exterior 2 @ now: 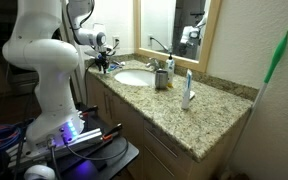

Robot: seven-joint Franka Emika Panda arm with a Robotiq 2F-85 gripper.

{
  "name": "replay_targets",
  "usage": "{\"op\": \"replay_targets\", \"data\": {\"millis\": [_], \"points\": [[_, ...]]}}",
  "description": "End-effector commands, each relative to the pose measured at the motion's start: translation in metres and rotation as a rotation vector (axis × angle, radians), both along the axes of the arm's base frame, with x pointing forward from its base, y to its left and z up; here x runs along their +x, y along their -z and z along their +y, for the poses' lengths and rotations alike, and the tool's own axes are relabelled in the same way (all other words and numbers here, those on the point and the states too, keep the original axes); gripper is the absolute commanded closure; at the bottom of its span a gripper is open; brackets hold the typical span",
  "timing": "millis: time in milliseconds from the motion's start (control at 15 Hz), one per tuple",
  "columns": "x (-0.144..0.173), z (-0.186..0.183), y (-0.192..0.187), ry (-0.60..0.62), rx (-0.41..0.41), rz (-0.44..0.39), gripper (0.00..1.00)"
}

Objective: Pick up the white object

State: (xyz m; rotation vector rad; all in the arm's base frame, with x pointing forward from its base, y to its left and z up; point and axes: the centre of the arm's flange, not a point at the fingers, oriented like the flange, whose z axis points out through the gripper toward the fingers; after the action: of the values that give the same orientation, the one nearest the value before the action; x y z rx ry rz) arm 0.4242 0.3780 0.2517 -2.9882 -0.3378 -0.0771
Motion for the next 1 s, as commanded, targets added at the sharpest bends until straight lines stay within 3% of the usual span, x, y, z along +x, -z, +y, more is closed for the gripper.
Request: {"op": "replay_targets", "data": {"millis": [0, 200, 533, 667, 933], "points": [[-0.0019, -0.0022, -0.0004, 0.003, -0.006, 0.013, 0.75], [-0.0021, -0.0026, -0.0031, 0.005, -0.009, 0.012, 0.96], [-0.0028, -0.0045, -0.0068, 0.01, -0.015, 0.011, 1.0], [-0.0026, -0.004, -0.0058, 0.01, -0.017, 0.009, 0.73], [-0.0002, -0.0019, -0.0071, 0.005, -0.015, -0.008, 0.46]]}}
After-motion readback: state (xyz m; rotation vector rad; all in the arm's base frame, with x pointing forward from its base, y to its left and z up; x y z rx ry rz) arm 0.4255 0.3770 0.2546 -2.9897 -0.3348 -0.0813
